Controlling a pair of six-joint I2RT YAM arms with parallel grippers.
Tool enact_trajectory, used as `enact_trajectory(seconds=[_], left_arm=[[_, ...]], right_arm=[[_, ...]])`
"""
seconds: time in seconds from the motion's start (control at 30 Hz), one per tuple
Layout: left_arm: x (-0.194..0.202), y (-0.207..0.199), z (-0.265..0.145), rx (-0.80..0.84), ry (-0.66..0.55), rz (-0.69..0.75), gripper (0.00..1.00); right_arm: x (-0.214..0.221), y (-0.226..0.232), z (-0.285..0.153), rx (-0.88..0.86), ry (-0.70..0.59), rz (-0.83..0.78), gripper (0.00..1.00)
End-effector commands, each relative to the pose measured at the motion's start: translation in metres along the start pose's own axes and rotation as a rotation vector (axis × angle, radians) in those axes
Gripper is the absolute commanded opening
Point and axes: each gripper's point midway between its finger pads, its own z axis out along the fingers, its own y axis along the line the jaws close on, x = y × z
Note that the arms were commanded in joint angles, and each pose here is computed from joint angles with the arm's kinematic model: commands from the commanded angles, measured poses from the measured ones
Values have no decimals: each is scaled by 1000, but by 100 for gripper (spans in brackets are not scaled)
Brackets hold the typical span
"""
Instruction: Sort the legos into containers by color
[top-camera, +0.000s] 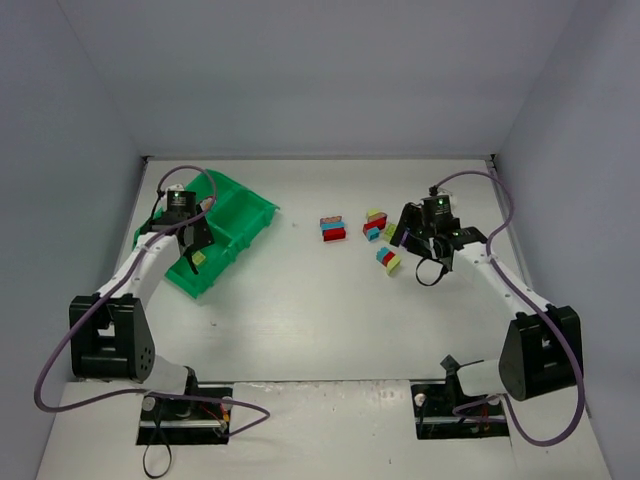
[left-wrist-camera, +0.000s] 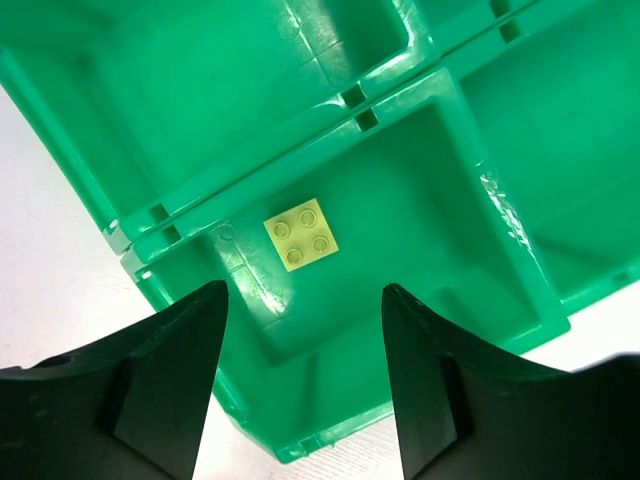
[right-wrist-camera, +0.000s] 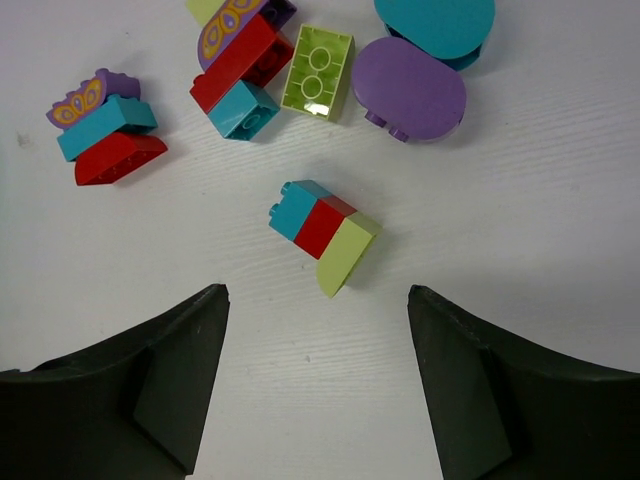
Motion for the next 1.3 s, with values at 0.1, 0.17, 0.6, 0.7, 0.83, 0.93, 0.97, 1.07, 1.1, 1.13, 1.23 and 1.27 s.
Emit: enact_trajectory(seconds=[0.1,0.17,0.6,0.7,0.83,0.93,0.97,1.07,1.1,1.13,1.23,1.27], left_arm=[[-49,-14,-51,120,-153,-38,58],[-48,-24,-62,179,-149,-39,63],[-14,-76,-117,325,-103,127,76],[-2,-82,-119,350,-74,132,76],[7,-79,-121,357,-65,139,76],[11,-76,-123,359,-67,141,76],[12,-75,-123,358,-66,142,76],[15,-74,-123,358,-64,142,76],[15,-74,-123,359,-61,141,76],[16,-74,-123,359,-59,141,76],[18,-74,-122,363,-54,139,76],[18,-74,-123,365,-54,138,76]], right_arm=[[-12,12,11,27,-38,-20,62],[-15,14,18,41,-37,-26,61],[-20,17,73,143,0,-62,56],[-21,16,85,165,6,-70,54],[-21,12,100,202,10,-64,53],[-20,14,110,201,21,-56,53],[-20,15,113,202,22,-53,53],[-19,15,122,209,29,-51,56],[-16,13,127,217,38,-48,56],[-18,15,130,217,34,-47,56],[-17,10,139,247,30,-38,57],[-14,7,143,258,38,-38,57]])
